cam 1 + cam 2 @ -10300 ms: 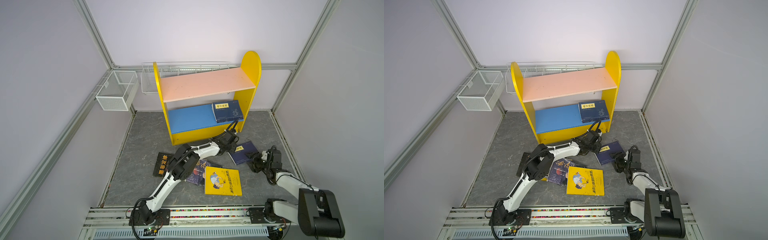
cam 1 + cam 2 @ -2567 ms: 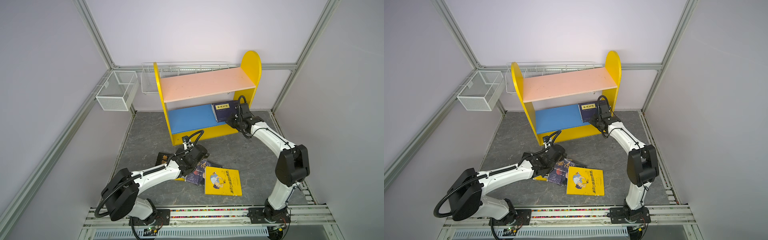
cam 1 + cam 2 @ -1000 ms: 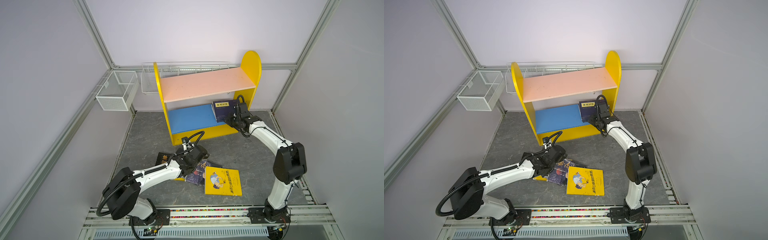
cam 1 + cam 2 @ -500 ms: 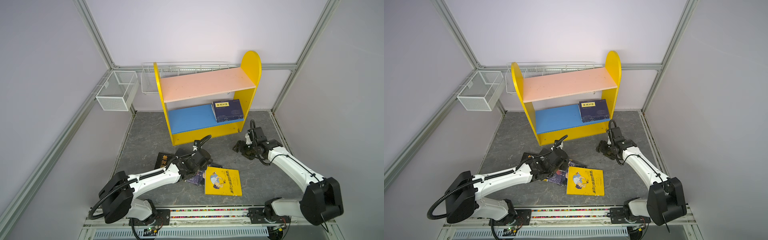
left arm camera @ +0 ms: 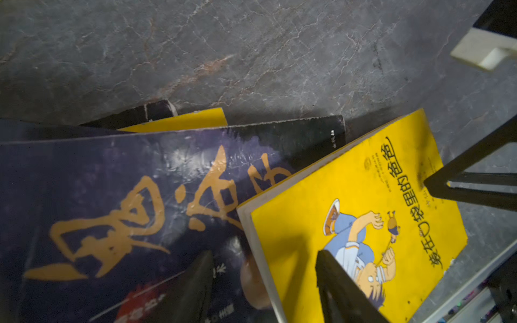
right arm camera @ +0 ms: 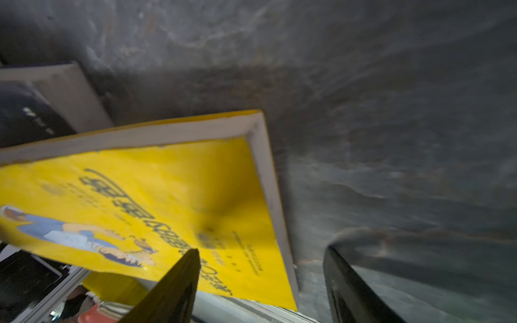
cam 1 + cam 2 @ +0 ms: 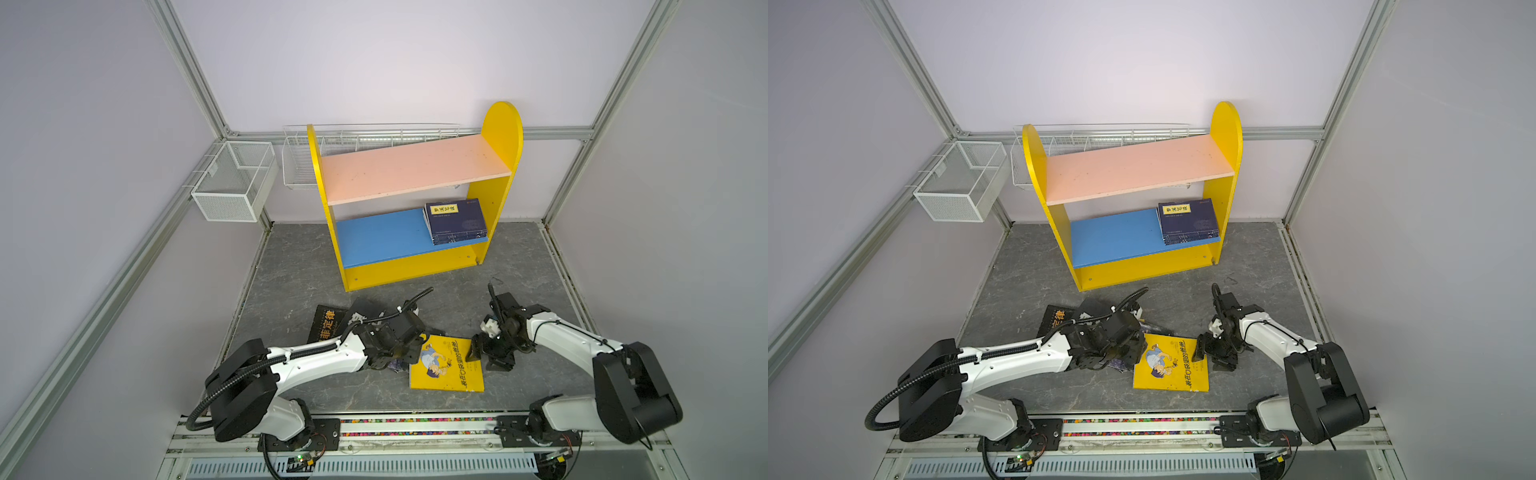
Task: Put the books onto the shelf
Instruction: 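Reach both grippers down to the yellow cartoon-cover book on the floor, then tilt the yellow book upright with the right gripper while the left holds floor books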
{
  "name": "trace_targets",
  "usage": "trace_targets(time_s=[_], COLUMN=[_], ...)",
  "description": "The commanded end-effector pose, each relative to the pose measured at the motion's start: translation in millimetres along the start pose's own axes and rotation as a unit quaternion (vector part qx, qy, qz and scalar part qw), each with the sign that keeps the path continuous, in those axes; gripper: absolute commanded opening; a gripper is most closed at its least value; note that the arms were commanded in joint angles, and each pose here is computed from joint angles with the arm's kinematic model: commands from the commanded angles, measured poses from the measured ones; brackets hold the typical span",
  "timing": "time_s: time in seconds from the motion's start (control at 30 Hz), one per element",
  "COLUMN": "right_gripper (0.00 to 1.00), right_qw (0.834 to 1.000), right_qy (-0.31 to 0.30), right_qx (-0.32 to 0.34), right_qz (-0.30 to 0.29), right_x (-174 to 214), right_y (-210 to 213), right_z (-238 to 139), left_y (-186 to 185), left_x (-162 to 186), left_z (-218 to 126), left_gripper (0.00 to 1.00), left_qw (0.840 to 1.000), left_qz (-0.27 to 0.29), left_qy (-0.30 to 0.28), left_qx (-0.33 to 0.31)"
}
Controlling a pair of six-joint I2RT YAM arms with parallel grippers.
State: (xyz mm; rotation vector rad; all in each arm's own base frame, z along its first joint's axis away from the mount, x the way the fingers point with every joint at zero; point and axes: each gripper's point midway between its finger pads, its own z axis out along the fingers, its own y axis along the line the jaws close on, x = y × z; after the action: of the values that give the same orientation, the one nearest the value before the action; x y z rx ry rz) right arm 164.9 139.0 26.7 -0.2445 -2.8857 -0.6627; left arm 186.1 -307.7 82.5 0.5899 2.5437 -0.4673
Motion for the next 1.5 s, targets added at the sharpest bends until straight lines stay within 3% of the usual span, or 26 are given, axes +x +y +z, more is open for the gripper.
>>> trace_targets(time_s=[0.0, 0.27, 0.5, 0.7, 0.93, 1.07, 1.27, 1.47], right_gripper=[0.71, 0.58, 0.54, 0.54, 0.58, 0.60, 0.60, 0.60], right_qw=[0.999, 0.988, 0.967, 0.963, 0.977, 0.986, 0.991, 0.989], right_qy=[0.017, -0.038, -0.069, -0.072, -0.109, -0.108, -0.071, -0.038], right_qx=[-0.030, -0.105, -0.211, -0.193, -0.117, -0.082, -0.080, -0.124], right_qz=[-0.021, -0.103, -0.127, -0.175, -0.142, -0.095, -0.078, -0.066], right_x=[0.3, -41.8, -85.3, -105.1, -122.5, -123.9, -100.8, -87.5], right_y=[3.6, 68.5, 158.0, 201.9, 174.0, 140.0, 112.9, 112.0], right_z=[23.8, -3.6, -19.3, -19.8, -13.3, -0.5, 15.2, 35.8], left_y=[8.3, 60.9, 127.8, 151.9, 165.6, 169.3, 173.6, 174.1], left_x=[37.9, 40.5, 39.4, 41.9, 55.8, 62.3, 70.3, 72.0], left_z=[13.9, 8.2, -18.2, -32.4, -33.4, -29.1, -28.2, -29.8], left_gripper=[0.61, 0.61, 0.61, 0.58, 0.42, 0.39, 0.38, 0.38], left_qw=[0.997, 0.988, 0.959, 0.939, 0.927, 0.924, 0.921, 0.920], left_qz=[0.013, -0.072, -0.204, -0.252, -0.264, -0.258, -0.256, -0.262], left_qy=[0.076, 0.063, -0.002, -0.053, -0.047, -0.032, -0.019, -0.024], left_qx=[-0.009, -0.118, -0.199, -0.226, -0.264, -0.279, -0.293, -0.289])
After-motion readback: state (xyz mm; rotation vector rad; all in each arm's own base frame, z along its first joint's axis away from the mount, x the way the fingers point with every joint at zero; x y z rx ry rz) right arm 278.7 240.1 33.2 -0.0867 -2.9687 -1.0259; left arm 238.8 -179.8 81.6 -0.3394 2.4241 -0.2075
